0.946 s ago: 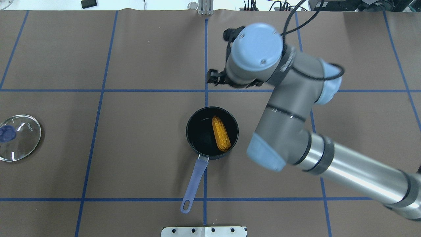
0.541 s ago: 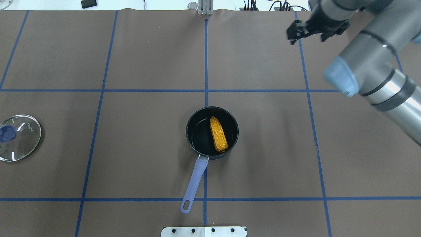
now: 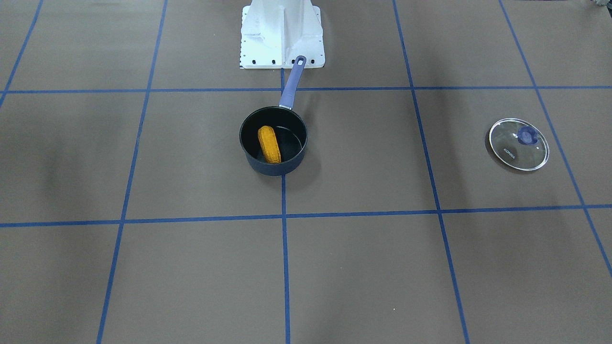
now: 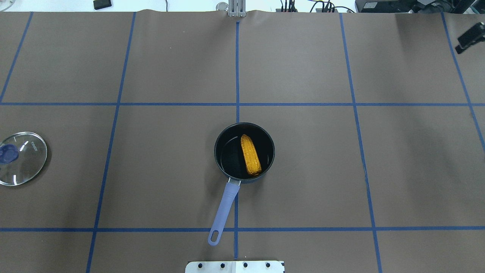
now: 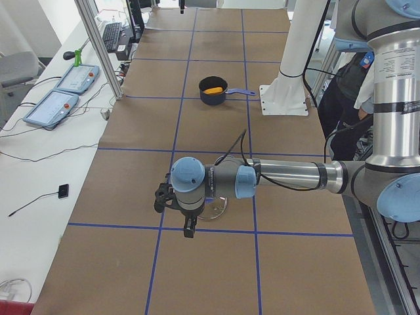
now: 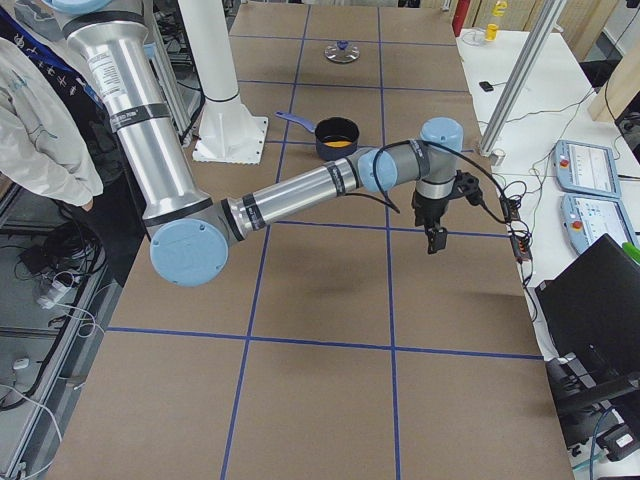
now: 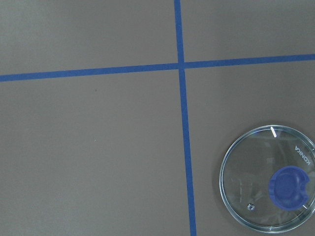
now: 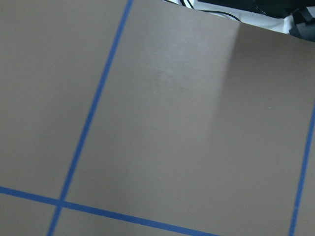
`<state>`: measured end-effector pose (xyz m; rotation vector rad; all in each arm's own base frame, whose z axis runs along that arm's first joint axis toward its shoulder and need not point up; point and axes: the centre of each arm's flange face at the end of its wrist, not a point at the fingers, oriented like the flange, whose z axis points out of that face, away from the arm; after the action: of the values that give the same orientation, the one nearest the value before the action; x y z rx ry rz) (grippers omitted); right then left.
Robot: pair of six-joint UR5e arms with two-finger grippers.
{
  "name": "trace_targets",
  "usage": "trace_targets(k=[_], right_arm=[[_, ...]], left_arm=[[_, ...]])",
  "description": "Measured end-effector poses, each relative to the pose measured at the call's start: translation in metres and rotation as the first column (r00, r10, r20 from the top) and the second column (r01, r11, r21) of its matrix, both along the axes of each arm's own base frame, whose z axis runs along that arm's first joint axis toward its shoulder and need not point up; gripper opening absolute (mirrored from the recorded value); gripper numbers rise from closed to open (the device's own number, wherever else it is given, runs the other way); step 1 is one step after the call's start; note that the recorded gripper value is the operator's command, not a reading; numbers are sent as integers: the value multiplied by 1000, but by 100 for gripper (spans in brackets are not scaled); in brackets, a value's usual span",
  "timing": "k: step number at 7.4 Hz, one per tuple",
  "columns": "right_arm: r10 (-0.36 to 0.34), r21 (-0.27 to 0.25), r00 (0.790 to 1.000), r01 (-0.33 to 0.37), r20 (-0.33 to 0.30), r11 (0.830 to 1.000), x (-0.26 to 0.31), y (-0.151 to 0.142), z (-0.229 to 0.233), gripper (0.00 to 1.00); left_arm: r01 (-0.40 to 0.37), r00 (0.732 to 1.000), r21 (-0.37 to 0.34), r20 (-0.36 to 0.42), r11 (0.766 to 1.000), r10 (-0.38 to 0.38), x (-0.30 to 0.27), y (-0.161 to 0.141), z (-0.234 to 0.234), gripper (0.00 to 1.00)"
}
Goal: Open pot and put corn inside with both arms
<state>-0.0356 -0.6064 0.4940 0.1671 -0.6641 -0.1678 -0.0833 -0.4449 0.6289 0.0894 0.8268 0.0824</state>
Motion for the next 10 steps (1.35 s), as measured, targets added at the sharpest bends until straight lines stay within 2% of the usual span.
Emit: trace_targets(k=[1,3,5,10], right_arm=[[12,-56,1000,-12,-5,998,25,26,43,100],[44,-125,999,-45,-12,991,53,58,87,100],[54,-141,998,-56,-13,988,60,68,97,100],[64,-140,998,-65,-12,988,61,73,93,100]], left_arm=[[0,1000,12,1,1000,0,0,-1,-6,98],[-1,1000,20,1,1000,1,0,0,-9,98],[-3,1000,23,1,1000,3,1,-1,-10,98],[-3,1000,16,1,1000,3,1,0,-8,98]])
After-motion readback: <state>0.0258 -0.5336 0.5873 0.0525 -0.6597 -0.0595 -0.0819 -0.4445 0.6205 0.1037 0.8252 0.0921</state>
